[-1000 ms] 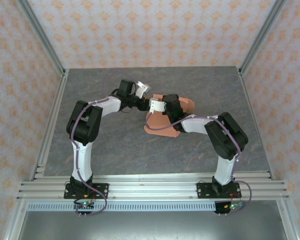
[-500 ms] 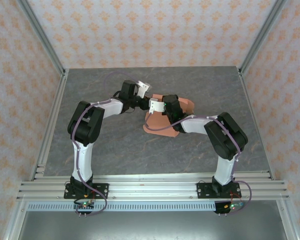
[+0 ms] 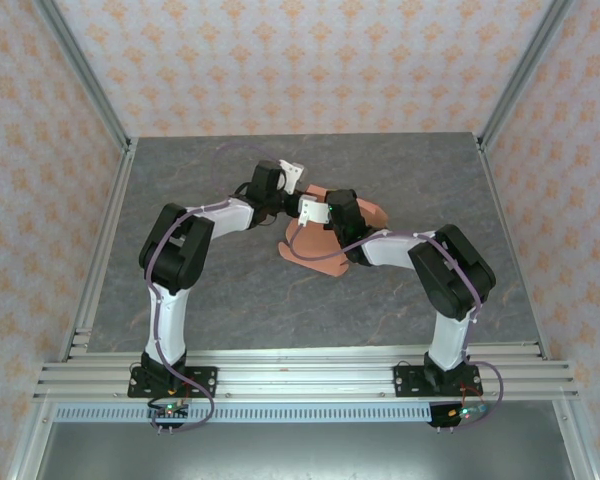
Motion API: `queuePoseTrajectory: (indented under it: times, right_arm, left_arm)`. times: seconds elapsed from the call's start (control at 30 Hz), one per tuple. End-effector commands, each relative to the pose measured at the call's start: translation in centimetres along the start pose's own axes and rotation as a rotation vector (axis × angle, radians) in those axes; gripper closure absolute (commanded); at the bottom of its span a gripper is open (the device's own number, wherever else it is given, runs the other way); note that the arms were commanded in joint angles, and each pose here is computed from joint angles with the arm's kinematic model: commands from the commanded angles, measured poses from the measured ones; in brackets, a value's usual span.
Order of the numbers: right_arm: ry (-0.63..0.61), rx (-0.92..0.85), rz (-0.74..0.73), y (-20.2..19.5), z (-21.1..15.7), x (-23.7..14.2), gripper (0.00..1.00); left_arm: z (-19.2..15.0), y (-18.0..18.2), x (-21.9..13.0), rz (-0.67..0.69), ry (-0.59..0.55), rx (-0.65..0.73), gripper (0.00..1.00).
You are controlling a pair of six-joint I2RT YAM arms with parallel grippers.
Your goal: Fold the paper box
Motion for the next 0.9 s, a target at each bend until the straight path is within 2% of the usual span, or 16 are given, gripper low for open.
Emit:
queuePoseTrajectory:
  times: [0.0, 0.3, 0.4, 0.57, 0.87]
  right_arm:
    - [-0.076, 0.007, 0.030, 0.4, 1.6, -1.1, 1.00]
    - [-0.084, 0.021, 0.023, 0.0, 1.9, -1.3, 1.00]
    - [-0.084, 0.024, 0.022, 0.0, 1.9, -1.2, 1.00]
    - [-0.063, 0.032, 0.017, -0.2, 1.8, -1.0, 1.00]
    - [-0.041, 0.044, 0.020, -0.2, 1.3, -0.8, 1.00]
  left_arm:
    - [1.0, 3.3, -0.7, 0.222, -0.052, -0.073, 0.66]
    - [1.2, 4.2, -0.9, 0.321, -0.106, -0.123, 0.76]
    - [1.3, 4.0, -0.8, 0.304, -0.118, -0.137, 0.80]
    - [1.2, 2.8, -0.6, 0.201, -0.116, -0.101, 0.87]
    - [1.1, 3.1, -1.2, 0.214, -0.084, -0.073, 0.94]
Point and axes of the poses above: each hand's point on the last joint's axis, 136 mm out from that joint toward the fingers, its own x axis out along the fingers, its own y axis along the line the jaws close on, z = x × y, the point moved 5 cm from there along -x, back along the fingers, and after that the axes turned 8 degrees about -x, right-handed, at the moved point
